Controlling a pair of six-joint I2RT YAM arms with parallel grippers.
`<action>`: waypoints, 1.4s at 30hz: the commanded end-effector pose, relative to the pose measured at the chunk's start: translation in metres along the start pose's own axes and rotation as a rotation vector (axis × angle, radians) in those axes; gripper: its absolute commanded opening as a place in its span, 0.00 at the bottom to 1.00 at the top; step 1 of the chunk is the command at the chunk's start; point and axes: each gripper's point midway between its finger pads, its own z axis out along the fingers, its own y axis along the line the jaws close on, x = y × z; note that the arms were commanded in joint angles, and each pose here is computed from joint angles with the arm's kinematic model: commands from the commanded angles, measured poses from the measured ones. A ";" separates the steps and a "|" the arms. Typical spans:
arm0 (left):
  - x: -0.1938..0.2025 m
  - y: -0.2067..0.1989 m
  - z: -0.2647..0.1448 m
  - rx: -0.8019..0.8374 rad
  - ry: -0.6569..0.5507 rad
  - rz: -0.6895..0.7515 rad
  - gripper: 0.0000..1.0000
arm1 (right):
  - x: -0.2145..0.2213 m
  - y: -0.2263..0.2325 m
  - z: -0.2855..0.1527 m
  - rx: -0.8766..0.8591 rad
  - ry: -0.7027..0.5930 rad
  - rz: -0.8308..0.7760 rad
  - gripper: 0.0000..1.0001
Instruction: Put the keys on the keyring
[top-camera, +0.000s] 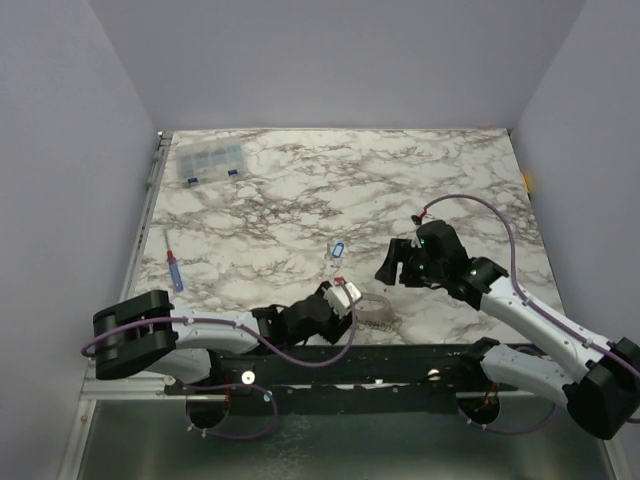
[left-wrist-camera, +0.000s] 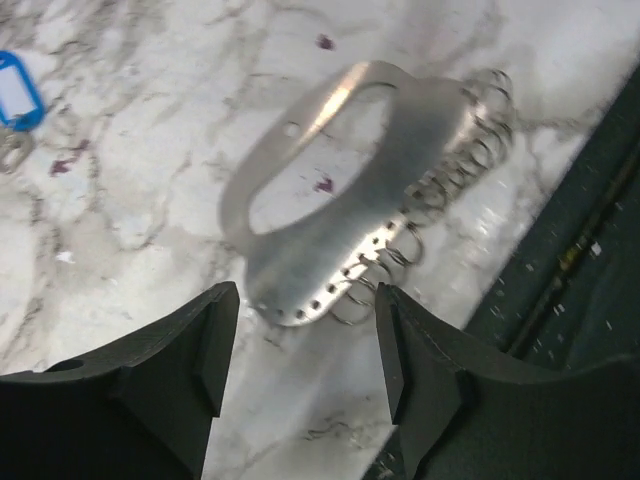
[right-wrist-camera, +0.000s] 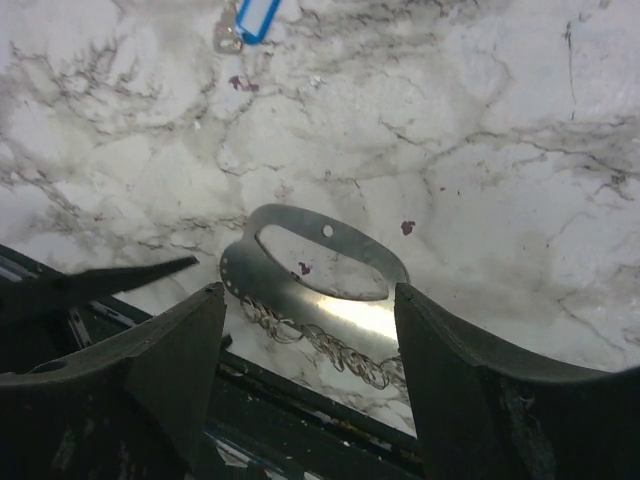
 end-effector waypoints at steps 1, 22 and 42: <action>-0.016 0.028 0.011 -0.086 0.050 -0.240 0.63 | 0.022 0.003 0.000 0.001 0.124 0.052 0.73; 0.009 0.018 -0.021 0.044 0.052 -1.084 0.73 | 0.079 -0.005 0.015 -0.021 0.295 0.209 0.74; 0.042 0.016 0.011 -0.019 0.164 -1.259 0.64 | 0.107 -0.020 0.032 -0.043 0.300 0.239 0.67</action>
